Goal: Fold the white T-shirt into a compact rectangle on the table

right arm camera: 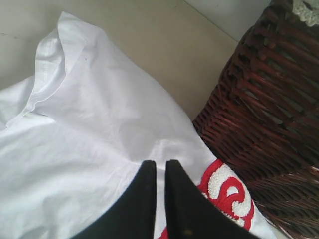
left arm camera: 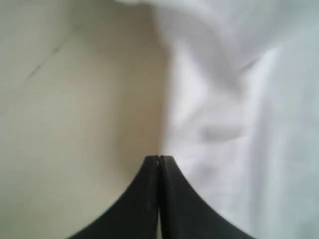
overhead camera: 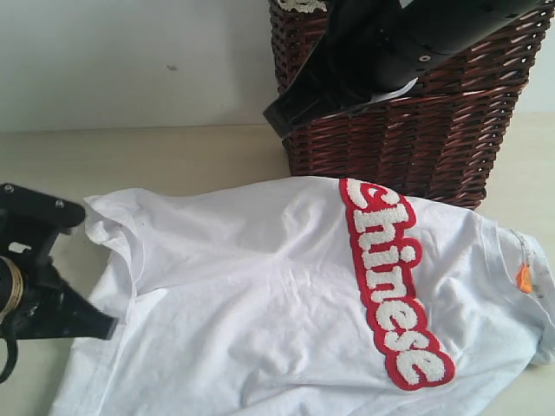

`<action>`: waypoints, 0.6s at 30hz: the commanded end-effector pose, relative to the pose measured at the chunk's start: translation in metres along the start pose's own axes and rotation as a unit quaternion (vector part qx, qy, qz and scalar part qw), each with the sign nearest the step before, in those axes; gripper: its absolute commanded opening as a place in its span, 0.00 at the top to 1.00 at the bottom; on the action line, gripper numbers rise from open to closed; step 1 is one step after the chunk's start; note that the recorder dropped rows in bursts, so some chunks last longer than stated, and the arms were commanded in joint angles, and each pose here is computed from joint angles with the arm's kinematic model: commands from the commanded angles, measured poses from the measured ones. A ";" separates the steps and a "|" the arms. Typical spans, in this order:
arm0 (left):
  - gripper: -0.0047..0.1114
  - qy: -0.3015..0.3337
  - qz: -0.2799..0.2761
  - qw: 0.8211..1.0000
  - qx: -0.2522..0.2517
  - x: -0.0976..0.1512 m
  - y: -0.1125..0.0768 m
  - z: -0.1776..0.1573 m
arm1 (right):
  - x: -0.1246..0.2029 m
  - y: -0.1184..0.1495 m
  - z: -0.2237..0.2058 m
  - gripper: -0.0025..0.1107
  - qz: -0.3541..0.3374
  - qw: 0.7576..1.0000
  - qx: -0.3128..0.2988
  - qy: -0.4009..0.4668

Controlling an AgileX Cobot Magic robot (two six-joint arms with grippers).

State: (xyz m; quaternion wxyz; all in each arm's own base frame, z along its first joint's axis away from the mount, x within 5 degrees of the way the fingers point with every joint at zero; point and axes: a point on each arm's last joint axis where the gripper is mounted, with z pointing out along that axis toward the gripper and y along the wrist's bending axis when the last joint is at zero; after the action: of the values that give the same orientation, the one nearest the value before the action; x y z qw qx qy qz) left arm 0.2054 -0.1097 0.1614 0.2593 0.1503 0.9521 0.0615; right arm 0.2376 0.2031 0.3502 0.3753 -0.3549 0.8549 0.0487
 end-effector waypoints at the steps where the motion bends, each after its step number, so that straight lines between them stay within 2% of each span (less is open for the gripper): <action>1: 0.96 -0.137 -0.003 0.972 0.191 -0.022 -0.033 -0.031 | -0.002 -0.001 -0.003 0.91 0.000 1.000 0.004 -0.013; 3: 0.96 -0.126 0.009 0.973 0.193 -0.026 -0.043 -0.025 | -0.002 -0.001 -0.003 0.91 0.002 1.000 0.003 -0.013; 5: 0.96 -0.090 0.027 0.981 0.169 -0.028 -0.047 -0.008 | -0.002 -0.001 -0.003 0.91 0.002 1.000 0.003 -0.013; 9: 0.96 0.004 0.060 0.994 0.088 -0.040 -0.048 0.034 | -0.002 -0.001 -0.003 0.91 0.002 1.000 0.003 -0.013; 12: 0.96 0.062 0.095 0.993 0.028 -0.053 -0.046 0.053 | -0.001 -0.001 -0.003 0.91 0.002 1.000 0.003 -0.011; 15: 0.96 0.107 0.103 0.989 -0.010 -0.049 -0.032 0.058 | -0.001 -0.001 -0.003 0.91 0.002 1.000 0.003 -0.011; 18: 0.96 0.167 0.069 0.982 -0.060 -0.042 0.005 0.064 | -0.001 -0.001 -0.003 0.91 0.002 1.000 0.003 -0.008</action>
State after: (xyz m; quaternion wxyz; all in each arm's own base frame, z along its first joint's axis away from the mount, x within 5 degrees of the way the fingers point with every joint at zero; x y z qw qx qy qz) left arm 0.2709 -0.1356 0.1280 0.1300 0.2166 0.9580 0.1357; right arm 0.2377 0.2033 0.3504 0.3769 -0.3532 0.8548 0.0502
